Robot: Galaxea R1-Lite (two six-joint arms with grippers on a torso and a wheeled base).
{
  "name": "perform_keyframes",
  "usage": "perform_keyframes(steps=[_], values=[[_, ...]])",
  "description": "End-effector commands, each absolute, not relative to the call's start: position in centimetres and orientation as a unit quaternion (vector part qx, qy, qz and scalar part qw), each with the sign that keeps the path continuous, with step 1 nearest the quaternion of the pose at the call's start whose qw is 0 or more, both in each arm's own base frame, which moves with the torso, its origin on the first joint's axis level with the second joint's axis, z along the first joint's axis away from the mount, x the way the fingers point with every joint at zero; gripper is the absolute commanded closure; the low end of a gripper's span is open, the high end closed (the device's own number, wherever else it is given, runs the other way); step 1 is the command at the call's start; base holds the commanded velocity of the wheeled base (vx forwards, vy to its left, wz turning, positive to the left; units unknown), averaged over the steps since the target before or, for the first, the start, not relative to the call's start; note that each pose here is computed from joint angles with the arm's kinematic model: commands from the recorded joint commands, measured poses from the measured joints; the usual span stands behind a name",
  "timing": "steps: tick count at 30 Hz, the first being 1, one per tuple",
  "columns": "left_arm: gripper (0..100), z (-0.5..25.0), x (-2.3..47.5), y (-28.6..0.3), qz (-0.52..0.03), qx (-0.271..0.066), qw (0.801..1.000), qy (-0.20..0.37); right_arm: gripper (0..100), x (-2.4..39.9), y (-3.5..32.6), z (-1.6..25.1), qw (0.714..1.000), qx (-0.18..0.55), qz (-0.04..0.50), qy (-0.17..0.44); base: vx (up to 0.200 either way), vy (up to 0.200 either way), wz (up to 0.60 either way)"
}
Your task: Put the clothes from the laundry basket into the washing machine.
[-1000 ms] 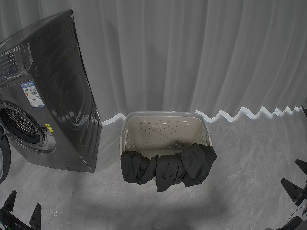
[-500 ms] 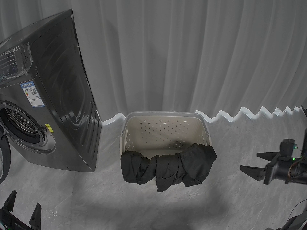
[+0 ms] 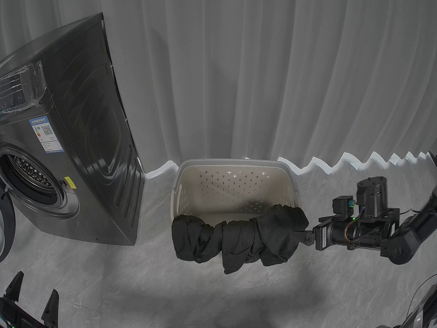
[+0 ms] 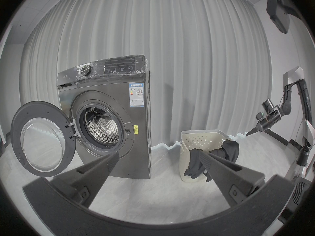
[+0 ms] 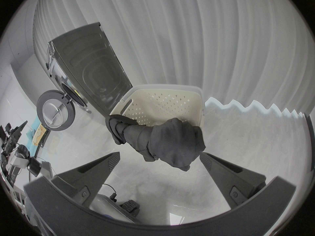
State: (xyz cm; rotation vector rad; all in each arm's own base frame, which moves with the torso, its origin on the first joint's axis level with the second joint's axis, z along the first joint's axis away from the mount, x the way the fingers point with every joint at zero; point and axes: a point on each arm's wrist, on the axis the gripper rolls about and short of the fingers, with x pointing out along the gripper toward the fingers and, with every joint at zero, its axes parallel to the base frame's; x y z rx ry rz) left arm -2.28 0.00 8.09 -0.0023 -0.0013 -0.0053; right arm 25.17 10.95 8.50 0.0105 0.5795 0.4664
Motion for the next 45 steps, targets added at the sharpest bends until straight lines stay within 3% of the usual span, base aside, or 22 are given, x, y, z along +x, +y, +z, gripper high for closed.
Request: perform_keyframes(steps=[1,17,45], values=[[0,7.6,-2.3,0.0,-0.003,-0.002,1.000,-0.002,0,27.2,12.8,5.7,0.919,-0.008,0.235,0.316,0.000,0.000,0.00],[0,7.6,-2.3,0.0,-0.003,-0.002,1.000,-0.002,0,31.8,15.9,3.4,0.927,-0.028,0.224,0.301,0.000,0.000,0.00],[0,7.6,-2.3,0.0,-0.003,-0.002,1.000,-0.002,0,36.4,15.6,1.3,0.938,-0.030,0.193,0.285,0.000,0.000,0.00]])
